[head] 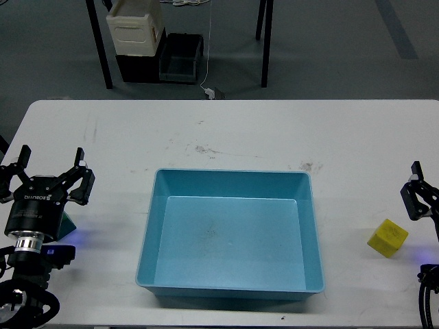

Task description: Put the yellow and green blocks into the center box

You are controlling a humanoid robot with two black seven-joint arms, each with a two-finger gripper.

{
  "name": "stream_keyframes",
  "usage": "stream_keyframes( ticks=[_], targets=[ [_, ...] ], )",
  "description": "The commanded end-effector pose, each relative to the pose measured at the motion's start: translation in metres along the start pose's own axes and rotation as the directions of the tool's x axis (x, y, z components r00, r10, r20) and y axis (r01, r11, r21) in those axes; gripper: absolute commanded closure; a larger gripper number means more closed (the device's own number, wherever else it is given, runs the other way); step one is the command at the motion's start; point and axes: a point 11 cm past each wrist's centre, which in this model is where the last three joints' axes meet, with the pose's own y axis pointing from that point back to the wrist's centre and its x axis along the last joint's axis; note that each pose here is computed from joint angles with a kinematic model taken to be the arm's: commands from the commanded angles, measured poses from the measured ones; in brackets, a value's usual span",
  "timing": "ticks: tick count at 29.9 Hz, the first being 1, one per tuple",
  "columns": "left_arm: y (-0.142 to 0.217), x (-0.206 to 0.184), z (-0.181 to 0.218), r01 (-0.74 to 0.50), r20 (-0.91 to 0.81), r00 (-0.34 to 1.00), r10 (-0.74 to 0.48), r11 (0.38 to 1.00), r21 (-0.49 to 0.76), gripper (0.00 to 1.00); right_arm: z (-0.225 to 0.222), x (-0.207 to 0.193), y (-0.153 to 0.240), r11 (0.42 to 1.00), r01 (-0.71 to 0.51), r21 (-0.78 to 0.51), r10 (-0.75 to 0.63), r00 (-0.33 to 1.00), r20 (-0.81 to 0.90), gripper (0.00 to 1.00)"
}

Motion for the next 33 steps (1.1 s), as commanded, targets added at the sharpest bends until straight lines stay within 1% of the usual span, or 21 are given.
stream_keyframes(
  ticks=[1, 8, 12, 14, 16, 18, 19, 21, 24, 26, 28, 30, 32, 33],
  targets=[
    [0.000, 0.000, 0.001, -0.005, 0.004, 1.000, 0.005, 1.000, -0.001, 0.00, -0.001, 0.000, 0.000, 1.000, 0.001, 0.004, -0.001, 1.000, -0.001, 0.00],
    [0.000, 0.001, 0.001, -0.007, 0.005, 1.000, 0.007, 1.000, -0.003, 0.00, -0.004, 0.000, 0.000, 1.000, 0.000, 0.016, 0.000, 1.000, -0.003, 0.00],
    [0.000, 0.002, 0.001, -0.010, 0.006, 1.000, 0.010, 1.000, -0.007, 0.00, -0.010, -0.005, -0.005, 0.999, 0.019, 0.030, -0.018, 0.999, -0.038, 0.00],
    [0.001, 0.003, 0.002, -0.016, 0.009, 1.000, 0.017, 1.000, -0.010, 0.00, -0.013, -0.011, -0.008, 0.999, 0.043, 0.025, -0.040, 0.993, -0.110, 0.00],
    [0.001, 0.004, 0.003, -0.020, 0.012, 1.000, 0.020, 1.000, -0.011, 0.00, -0.027, -0.026, -0.017, 0.996, 0.087, 0.002, -0.084, 0.958, -0.273, 0.00],
    [0.001, 0.004, 0.003, -0.021, 0.011, 1.000, 0.021, 1.000, -0.012, 0.00, -0.047, -0.043, -0.028, 0.993, 0.114, -0.018, -0.109, 0.876, -0.470, 0.00],
    [0.001, 0.004, 0.003, -0.021, 0.011, 1.000, 0.021, 1.000, -0.012, 0.00, -0.056, -0.049, -0.031, 0.993, 0.114, -0.032, -0.112, 0.814, -0.571, 0.00],
    [0.000, 0.004, 0.003, -0.020, 0.009, 1.000, 0.020, 1.000, -0.014, 0.00, -0.066, -0.057, -0.035, 0.993, 0.095, -0.067, -0.114, 0.686, -0.719, 0.00],
    [0.000, 0.004, 0.004, -0.019, 0.010, 1.000, 0.019, 1.000, -0.018, 0.00, -0.073, -0.077, -0.051, 0.988, 0.090, -0.128, -0.156, 0.506, -0.848, 0.00],
    [0.000, 0.004, 0.002, -0.018, 0.000, 1.000, 0.018, 1.000, -0.023, 0.00, -0.072, -0.085, -0.067, 0.982, 0.075, -0.176, -0.191, 0.394, -0.899, 0.01],
    [0.000, 0.004, -0.001, -0.017, -0.015, 1.000, 0.016, 0.999, -0.028, 0.00, -0.058, -0.084, -0.075, 0.965, 0.027, -0.263, -0.260, 0.270, -0.927, 0.01],
    [0.000, 0.004, -0.002, -0.017, -0.019, 1.000, 0.016, 0.999, -0.029, 0.00, -0.045, -0.095, -0.084, 0.929, -0.003, -0.371, -0.368, 0.121, -0.922, 0.00],
    [-0.001, 0.004, -0.002, -0.015, -0.021, 1.000, 0.014, 0.999, -0.031, 0.00, -0.028, -0.103, -0.092, 0.867, -0.055, -0.495, -0.497, -0.030, -0.867, 0.00],
    [0.000, 0.004, -0.002, -0.018, -0.020, 1.000, 0.017, 0.999, -0.031, 0.00, -0.024, -0.108, -0.096, 0.846, -0.073, -0.528, -0.533, -0.091, -0.841, 0.00]
  ],
)
